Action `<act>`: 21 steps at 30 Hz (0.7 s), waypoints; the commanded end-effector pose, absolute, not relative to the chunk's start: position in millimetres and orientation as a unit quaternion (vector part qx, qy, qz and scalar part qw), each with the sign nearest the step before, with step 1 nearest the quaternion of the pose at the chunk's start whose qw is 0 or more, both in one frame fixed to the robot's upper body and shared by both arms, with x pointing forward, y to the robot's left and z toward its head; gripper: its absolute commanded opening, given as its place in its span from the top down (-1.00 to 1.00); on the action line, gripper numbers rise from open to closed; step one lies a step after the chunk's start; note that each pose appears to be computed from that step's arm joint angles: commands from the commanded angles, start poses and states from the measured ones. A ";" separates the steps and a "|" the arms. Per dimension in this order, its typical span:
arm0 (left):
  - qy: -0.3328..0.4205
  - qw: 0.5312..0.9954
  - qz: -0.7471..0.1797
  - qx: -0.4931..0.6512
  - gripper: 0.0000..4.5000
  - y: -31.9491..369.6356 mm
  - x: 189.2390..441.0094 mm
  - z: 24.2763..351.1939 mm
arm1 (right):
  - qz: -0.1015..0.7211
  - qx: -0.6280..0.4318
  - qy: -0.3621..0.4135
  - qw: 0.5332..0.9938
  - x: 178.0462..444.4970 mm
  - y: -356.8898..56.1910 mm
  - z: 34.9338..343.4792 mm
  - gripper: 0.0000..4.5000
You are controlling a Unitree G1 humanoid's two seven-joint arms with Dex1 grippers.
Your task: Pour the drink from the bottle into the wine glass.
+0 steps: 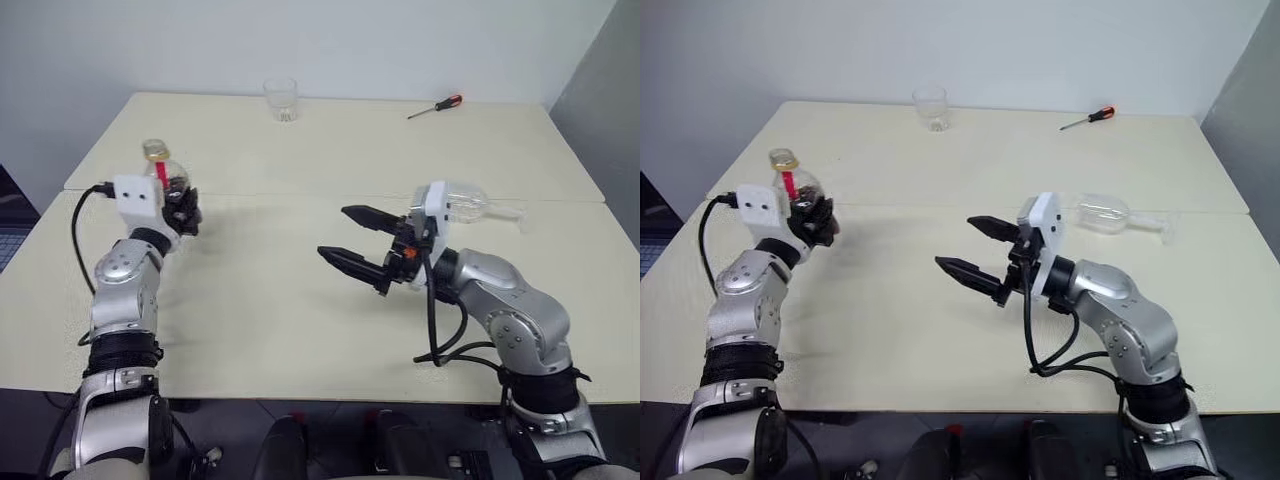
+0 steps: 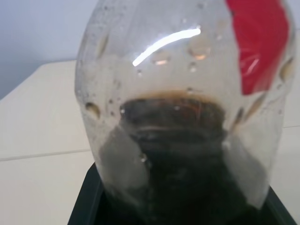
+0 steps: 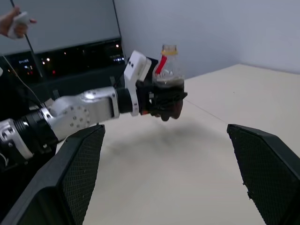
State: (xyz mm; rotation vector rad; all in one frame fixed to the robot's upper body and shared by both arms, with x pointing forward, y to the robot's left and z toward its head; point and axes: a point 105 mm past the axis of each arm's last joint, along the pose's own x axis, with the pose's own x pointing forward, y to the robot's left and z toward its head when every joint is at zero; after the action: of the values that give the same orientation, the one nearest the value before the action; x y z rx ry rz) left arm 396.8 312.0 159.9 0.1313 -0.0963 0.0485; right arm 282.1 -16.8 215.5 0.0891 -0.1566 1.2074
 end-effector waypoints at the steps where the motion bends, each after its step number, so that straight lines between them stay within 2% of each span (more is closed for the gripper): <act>1: -0.088 0.992 0.058 0.070 0.17 330.4 398.4 176.8 | 0.561 0.031 -0.103 0.821 285.3 -8.8 226.1 -0.98; 13: -0.083 0.997 0.000 0.007 0.17 301.8 420.9 161.0 | 0.550 0.019 -0.104 0.829 287.3 -0.3 224.0 -0.98; 21: -0.057 0.998 -0.017 0.015 0.17 294.2 418.5 141.8 | 0.542 0.023 -0.102 0.834 290.2 -2.0 223.2 -0.98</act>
State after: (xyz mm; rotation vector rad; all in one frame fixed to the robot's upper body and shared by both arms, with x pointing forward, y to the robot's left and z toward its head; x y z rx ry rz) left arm 418.8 296.4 134.4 0.0060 -0.0814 -0.0185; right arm 294.3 -0.9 211.3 0.0478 -0.1588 1.1469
